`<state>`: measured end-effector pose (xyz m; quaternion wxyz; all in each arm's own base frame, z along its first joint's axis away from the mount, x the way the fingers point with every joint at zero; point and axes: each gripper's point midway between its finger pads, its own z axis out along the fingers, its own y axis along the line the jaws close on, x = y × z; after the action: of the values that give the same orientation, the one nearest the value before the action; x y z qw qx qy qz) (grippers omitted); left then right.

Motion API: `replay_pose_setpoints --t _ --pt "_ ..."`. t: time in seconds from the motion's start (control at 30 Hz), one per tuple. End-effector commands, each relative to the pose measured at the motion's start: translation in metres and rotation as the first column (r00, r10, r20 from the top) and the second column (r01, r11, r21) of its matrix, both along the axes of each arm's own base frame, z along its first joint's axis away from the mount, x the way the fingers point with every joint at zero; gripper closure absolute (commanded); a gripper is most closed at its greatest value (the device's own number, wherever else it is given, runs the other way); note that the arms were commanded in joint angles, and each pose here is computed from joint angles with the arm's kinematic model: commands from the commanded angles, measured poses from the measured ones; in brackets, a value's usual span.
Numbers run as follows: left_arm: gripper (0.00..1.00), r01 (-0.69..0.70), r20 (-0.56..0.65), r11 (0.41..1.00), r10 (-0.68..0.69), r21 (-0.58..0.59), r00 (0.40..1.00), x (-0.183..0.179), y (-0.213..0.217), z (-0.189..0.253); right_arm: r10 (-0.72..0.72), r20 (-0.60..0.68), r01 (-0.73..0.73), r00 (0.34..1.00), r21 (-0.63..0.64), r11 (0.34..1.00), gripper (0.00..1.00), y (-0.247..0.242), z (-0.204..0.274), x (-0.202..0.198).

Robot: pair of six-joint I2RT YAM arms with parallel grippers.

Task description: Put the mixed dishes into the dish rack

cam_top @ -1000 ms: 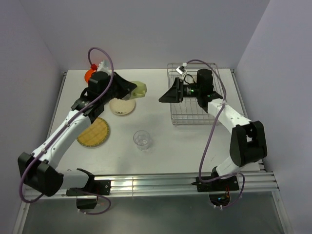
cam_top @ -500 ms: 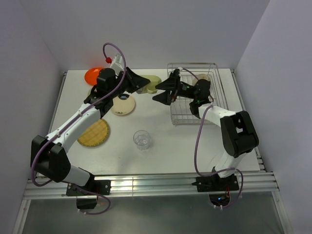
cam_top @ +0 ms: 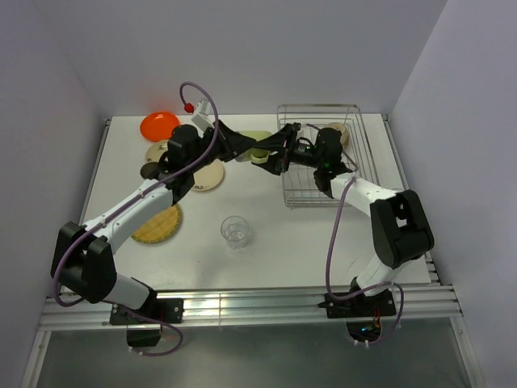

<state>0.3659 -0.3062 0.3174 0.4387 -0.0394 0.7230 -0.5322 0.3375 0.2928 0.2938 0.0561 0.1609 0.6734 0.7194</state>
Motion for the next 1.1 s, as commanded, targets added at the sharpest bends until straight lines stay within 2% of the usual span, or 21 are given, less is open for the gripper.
replay_pose_setpoints --t 0.0,0.17,0.2,0.3,0.43,0.5,0.57,0.6,0.63,0.7,0.73,0.83,0.9,1.07 --pt "1.0 0.031 0.24 0.992 0.0 -0.124 0.971 -0.02 -0.001 0.075 -0.068 0.05 0.071 0.996 -0.045 0.997 0.35 0.001 0.01 0.008" --pt "1.0 0.035 0.246 0.99 0.0 -0.138 0.969 -0.025 -0.002 0.071 -0.052 0.051 0.055 0.997 -0.064 0.996 0.53 0.005 0.002 0.007" --pt "1.0 0.034 0.247 0.99 0.002 -0.139 0.969 -0.025 -0.001 0.072 -0.051 0.048 0.054 0.998 -0.065 0.996 0.65 0.005 0.0 0.006" --pt "1.0 0.028 0.246 0.989 0.008 -0.143 0.969 -0.026 0.0 0.072 -0.05 0.063 0.053 0.997 -0.045 0.998 0.8 0.004 0.003 0.003" --pt "1.0 0.034 0.253 0.987 0.006 -0.155 0.967 -0.027 0.0 0.074 -0.045 0.105 0.048 0.993 -0.026 0.998 0.88 0.004 0.009 0.001" --pt "1.0 0.044 0.254 0.986 -0.003 -0.159 0.967 -0.028 -0.001 0.074 -0.038 0.112 0.041 0.993 -0.02 0.999 0.98 0.005 0.009 0.001" --pt "0.99 0.071 0.256 0.984 -0.027 -0.166 0.966 -0.031 -0.004 0.074 -0.037 0.153 0.038 0.988 -0.002 0.999 1.0 0.004 0.014 0.001" --pt "0.96 0.078 0.258 0.983 -0.032 -0.169 0.965 -0.032 -0.004 0.075 -0.034 0.179 0.034 0.983 0.0 0.999 1.0 0.004 0.016 0.0" --pt "0.82 0.084 0.258 0.982 -0.039 -0.167 0.965 -0.033 -0.005 0.075 -0.03 0.202 0.031 0.979 -0.001 1.0 1.0 0.004 0.018 0.0" --pt "0.69 0.079 0.254 0.984 -0.036 -0.159 0.966 -0.033 -0.004 0.074 -0.023 0.266 0.026 0.964 -0.011 1.0 1.0 0.002 0.023 0.001" --pt "0.58 0.071 0.258 0.985 -0.028 -0.159 0.966 -0.034 -0.002 0.075 -0.02 0.289 0.026 0.957 -0.016 1.0 1.0 0.001 0.025 0.001" --pt "0.42 0.057 0.257 0.987 -0.018 -0.147 0.966 -0.035 0.001 0.074 -0.022 0.351 0.04 0.936 -0.043 0.998 1.0 -0.005 0.026 0.008" --pt "0.36 0.045 0.26 0.989 -0.007 -0.141 0.965 -0.035 0.004 0.075 -0.028 0.399 0.06 0.917 -0.067 0.996 1.0 -0.01 0.026 0.014" --pt "0.28 0.017 0.268 0.995 0.01 -0.098 0.963 -0.033 0.011 0.073 -0.059 0.476 0.114 0.877 -0.088 0.989 1.0 -0.025 0.03 0.027"
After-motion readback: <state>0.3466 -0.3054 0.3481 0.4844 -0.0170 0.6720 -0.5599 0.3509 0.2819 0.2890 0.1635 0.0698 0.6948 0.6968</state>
